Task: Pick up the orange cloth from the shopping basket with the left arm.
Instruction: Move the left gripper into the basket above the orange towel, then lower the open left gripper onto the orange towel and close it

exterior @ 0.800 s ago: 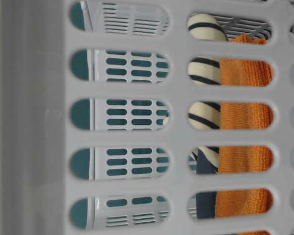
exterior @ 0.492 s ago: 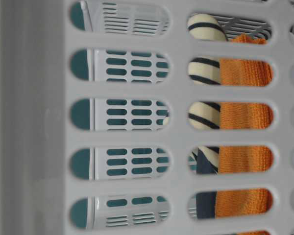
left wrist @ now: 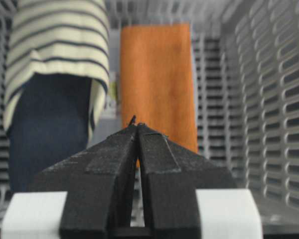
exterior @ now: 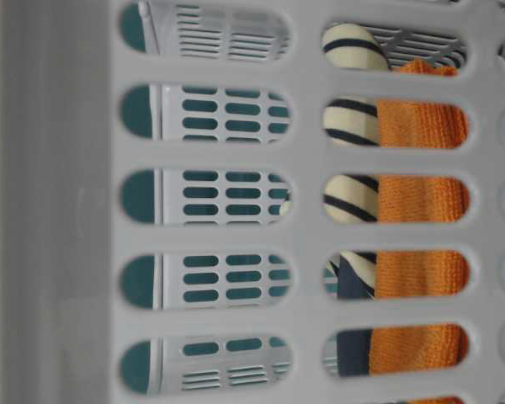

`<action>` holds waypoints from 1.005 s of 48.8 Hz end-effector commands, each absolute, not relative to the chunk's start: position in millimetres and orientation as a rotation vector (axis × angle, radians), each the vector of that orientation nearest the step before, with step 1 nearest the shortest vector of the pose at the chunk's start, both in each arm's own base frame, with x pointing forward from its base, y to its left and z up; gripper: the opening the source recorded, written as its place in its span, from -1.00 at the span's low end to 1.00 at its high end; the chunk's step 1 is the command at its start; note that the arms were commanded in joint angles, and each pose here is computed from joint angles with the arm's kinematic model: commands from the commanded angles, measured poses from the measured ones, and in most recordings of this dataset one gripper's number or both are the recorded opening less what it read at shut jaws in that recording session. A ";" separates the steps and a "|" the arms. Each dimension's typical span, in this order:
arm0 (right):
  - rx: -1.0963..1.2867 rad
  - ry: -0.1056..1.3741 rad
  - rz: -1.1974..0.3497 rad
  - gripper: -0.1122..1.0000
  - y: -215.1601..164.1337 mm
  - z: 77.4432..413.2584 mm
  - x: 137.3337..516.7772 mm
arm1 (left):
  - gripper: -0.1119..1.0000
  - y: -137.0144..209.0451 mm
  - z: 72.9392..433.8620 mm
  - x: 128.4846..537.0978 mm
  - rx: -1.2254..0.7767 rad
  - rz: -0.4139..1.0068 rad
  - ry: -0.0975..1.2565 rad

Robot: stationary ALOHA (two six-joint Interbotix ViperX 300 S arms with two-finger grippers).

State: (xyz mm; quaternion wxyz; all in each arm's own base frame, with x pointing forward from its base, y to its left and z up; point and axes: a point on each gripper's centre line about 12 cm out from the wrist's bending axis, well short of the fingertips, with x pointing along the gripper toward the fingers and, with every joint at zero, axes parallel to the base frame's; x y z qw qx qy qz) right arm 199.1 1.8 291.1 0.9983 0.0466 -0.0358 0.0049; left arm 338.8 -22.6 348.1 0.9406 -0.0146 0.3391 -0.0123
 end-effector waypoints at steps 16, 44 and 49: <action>0.099 -0.075 0.012 -0.79 2.2 292.6 200.6 | -0.78 -29.8 344.9 400.0 -0.008 -0.020 0.863; 0.098 -0.085 0.012 -0.79 2.2 293.8 199.7 | 0.80 -41.4 285.6 427.7 -0.033 -0.010 0.996; 0.098 -0.088 0.012 -0.79 2.2 294.7 199.5 | 0.80 -41.8 273.2 430.7 -0.047 -0.001 1.016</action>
